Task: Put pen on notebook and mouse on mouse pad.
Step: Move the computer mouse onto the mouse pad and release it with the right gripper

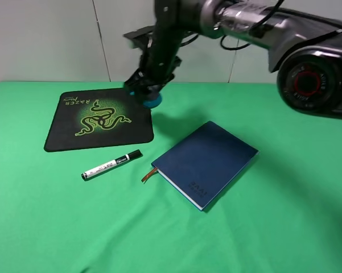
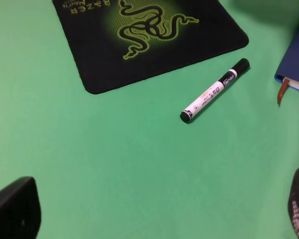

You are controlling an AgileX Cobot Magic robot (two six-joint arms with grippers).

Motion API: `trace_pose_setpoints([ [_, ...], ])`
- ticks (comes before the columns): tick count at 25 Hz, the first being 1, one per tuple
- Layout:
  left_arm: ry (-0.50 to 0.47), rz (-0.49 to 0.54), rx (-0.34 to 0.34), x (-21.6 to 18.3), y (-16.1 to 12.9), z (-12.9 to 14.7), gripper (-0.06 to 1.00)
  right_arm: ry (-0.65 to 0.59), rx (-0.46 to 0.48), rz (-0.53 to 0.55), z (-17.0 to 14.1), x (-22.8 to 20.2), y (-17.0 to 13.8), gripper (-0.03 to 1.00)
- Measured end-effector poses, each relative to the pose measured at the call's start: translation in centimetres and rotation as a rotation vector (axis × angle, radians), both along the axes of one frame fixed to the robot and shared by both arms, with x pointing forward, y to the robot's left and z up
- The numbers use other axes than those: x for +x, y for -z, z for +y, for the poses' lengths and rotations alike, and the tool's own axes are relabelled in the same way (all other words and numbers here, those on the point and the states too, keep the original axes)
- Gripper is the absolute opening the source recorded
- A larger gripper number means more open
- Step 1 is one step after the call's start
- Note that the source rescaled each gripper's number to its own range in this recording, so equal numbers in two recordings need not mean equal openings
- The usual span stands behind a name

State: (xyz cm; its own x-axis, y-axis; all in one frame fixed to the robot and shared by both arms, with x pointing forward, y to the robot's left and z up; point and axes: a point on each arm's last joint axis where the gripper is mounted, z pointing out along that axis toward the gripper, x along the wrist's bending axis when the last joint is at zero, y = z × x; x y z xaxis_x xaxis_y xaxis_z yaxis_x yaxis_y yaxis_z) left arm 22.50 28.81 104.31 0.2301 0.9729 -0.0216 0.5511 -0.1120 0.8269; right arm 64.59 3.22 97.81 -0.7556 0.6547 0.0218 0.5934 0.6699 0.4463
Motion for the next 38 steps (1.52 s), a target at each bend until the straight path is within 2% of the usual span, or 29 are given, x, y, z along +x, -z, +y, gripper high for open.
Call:
trace_pose_setpoints([
  [3, 0.000, 0.000, 0.000, 0.0, 0.0, 0.0, 1.00, -0.053, 0.044, -0.045, 3.1, -2.0, -0.1, 0.00],
  [8, 0.000, 0.000, 0.000, 0.0, 0.0, 0.0, 1.00, -0.024, 0.141, -0.087, 6.1, -3.1, 0.8, 0.00],
  [12, 0.000, 0.000, 0.000, 0.0, 0.0, 0.0, 1.00, -0.001, 0.165, -0.102, 6.8, -2.4, 3.2, 0.00],
  [20, 0.000, 0.000, 0.000, 0.0, 0.0, 0.0, 1.00, 0.029, 0.140, -0.132, 7.2, -1.4, 7.9, 0.00],
  [29, 0.000, 0.000, -0.001, 0.0, 0.0, 0.0, 1.00, 0.086, 0.146, -0.130, 7.1, -1.2, 8.7, 0.00],
  [30, 0.000, 0.000, -0.001, 0.0, 0.0, 0.0, 1.00, 0.091, 0.149, -0.133, 7.1, -1.1, 8.7, 0.13],
  [31, 0.000, 0.000, -0.001, 0.0, 0.0, 0.0, 1.00, 0.092, 0.151, -0.137, 7.1, -1.1, 8.7, 0.46],
  [32, 0.000, 0.000, -0.001, 0.0, 0.0, 0.0, 1.00, 0.094, 0.153, -0.139, 7.2, -1.1, 8.7, 0.65],
  [33, 0.000, 0.000, -0.001, 0.0, 0.0, 0.0, 1.00, 0.095, 0.154, -0.139, 7.2, -1.1, 8.8, 0.80],
  [35, 0.000, 0.000, -0.001, 0.0, 0.0, 0.0, 1.00, 0.096, 0.154, -0.139, 7.2, -1.1, 8.8, 0.92],
  [38, 0.000, 0.000, -0.001, 0.0, 0.0, 0.0, 1.00, 0.096, 0.154, -0.139, 7.2, -1.1, 8.8, 0.98],
])
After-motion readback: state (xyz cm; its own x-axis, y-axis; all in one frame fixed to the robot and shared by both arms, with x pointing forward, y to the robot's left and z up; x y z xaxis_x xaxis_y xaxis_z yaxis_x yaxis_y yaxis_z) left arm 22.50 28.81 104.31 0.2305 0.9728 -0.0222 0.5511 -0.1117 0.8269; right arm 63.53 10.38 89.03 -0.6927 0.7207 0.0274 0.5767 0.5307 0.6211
